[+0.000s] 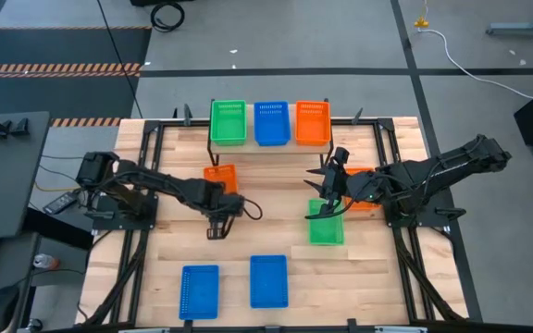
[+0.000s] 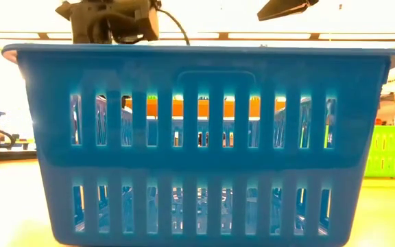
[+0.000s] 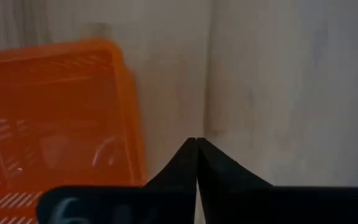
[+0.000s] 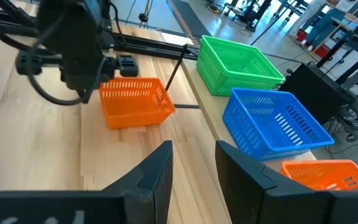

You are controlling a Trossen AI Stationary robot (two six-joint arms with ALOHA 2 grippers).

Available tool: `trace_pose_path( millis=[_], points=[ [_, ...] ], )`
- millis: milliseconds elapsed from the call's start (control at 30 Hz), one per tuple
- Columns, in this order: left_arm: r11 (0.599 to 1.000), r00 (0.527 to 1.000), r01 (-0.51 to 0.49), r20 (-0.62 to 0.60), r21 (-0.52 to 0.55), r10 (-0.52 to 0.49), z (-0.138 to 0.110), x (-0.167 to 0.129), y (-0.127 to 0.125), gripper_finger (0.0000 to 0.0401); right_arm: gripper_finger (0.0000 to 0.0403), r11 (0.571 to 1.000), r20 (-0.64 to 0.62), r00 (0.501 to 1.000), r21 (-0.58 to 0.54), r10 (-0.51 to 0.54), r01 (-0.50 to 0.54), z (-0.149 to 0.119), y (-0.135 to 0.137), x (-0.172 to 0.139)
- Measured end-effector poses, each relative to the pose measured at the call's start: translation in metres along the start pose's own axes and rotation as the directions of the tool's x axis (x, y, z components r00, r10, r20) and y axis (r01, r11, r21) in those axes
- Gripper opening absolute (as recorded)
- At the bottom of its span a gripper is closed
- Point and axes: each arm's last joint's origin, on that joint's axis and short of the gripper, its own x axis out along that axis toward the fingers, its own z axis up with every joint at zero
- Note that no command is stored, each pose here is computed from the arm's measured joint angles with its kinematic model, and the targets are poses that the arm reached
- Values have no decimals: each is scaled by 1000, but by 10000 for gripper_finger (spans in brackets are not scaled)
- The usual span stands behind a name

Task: Stack baskets on shelf by color
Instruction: Stack the left orange bin on the orange bin on the shelf

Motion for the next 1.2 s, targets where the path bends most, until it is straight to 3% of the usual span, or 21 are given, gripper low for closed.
trace_pose_path(
  millis=[133,333,500,733,967,1200],
  points=[
    [1000,1000,-10,6,-6,10,8,-16,-7,22,128,1000,-1,1000,0,0,0,0,0,0],
    [994,991,-104,-82,-22,101,1,-26,-11,92,128,1000,-1,1000,0,8,-8,0,0,0],
    [986,977,-164,-145,-43,156,-14,-10,-5,148,128,998,-7,998,19,55,-55,-1,2,0],
    [981,981,-184,-76,-52,180,-25,20,3,191,128,998,-11,998,15,62,-62,-1,2,0],
    [977,978,-203,-60,-59,199,-27,24,3,174,128,998,-11,998,15,62,-62,-1,2,0],
    [982,982,-186,-18,-36,185,-23,22,-6,75,128,998,-10,998,16,62,-62,-1,2,0]
  ],
)
